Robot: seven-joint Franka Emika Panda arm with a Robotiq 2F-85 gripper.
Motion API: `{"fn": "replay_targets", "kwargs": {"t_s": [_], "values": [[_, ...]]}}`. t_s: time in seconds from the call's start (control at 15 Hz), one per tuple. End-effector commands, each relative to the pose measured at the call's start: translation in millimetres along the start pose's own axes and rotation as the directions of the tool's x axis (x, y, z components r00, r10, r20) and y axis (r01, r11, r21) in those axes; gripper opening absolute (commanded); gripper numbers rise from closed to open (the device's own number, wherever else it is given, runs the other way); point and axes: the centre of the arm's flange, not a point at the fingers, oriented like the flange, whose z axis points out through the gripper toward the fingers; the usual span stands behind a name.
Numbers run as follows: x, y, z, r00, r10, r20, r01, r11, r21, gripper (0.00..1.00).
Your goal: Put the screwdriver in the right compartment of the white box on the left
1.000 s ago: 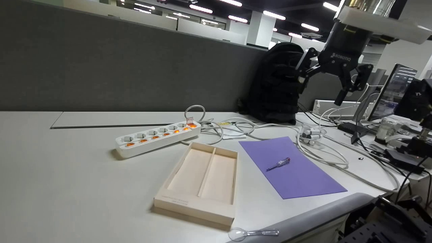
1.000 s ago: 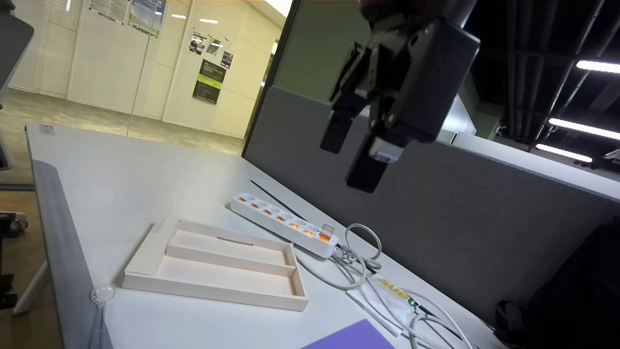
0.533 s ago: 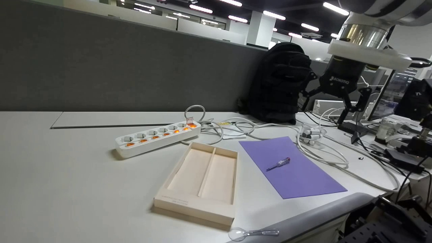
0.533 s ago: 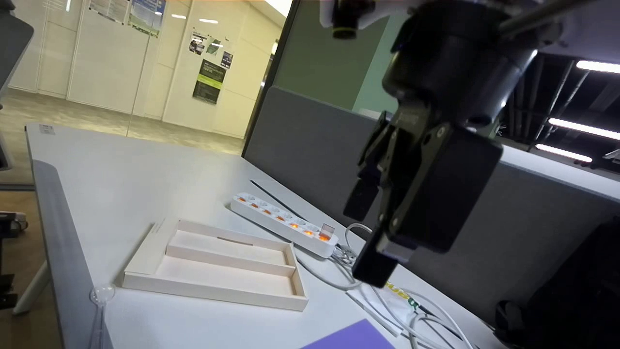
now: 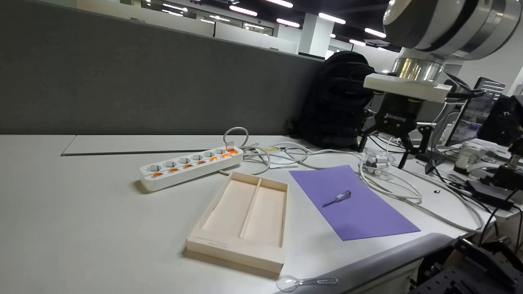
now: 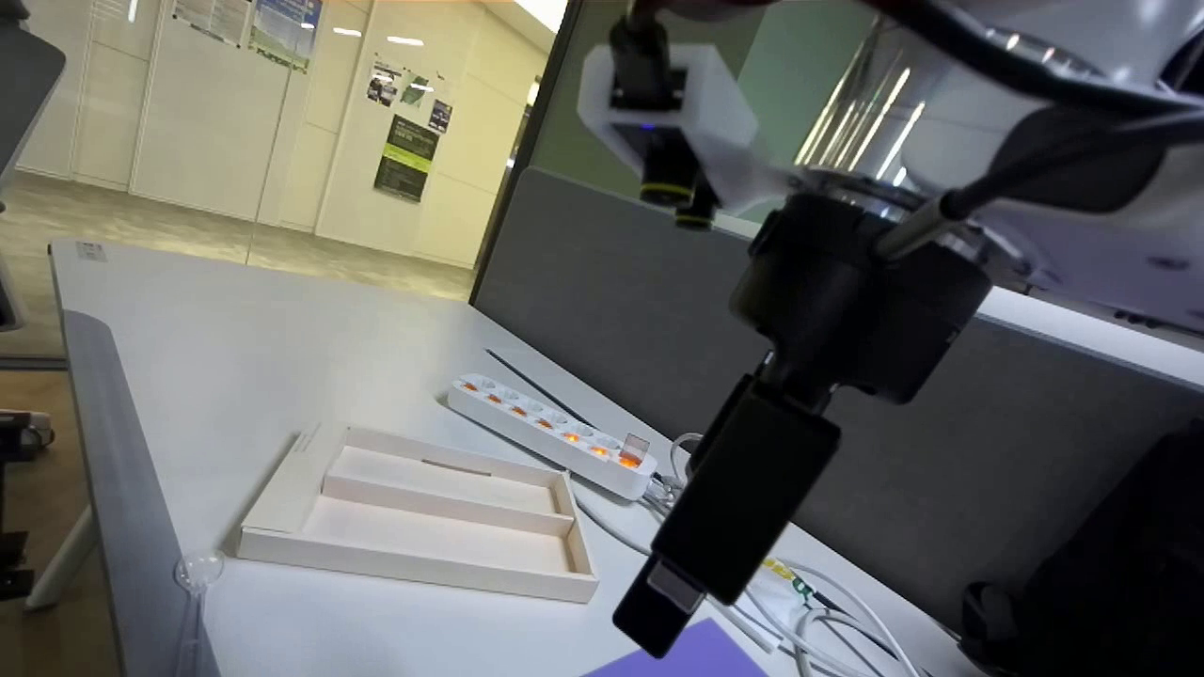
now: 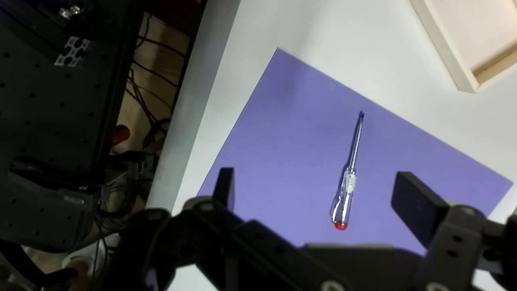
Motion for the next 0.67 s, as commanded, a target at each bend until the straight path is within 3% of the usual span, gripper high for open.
{"fn": "replay_targets", "kwargs": {"t_s": [0.0,0.47,0.6], "values": [[22,-22,9,0.99,0.14,-0.015,-0.14,0.99,0.006,1.0],[54,-34,29,0.949,0.284,-0.136,-0.271,0.957,0.101,1.0],[46,-23,26,0.965,0.237,-0.116,-0.226,0.969,0.1,1.0]]}}
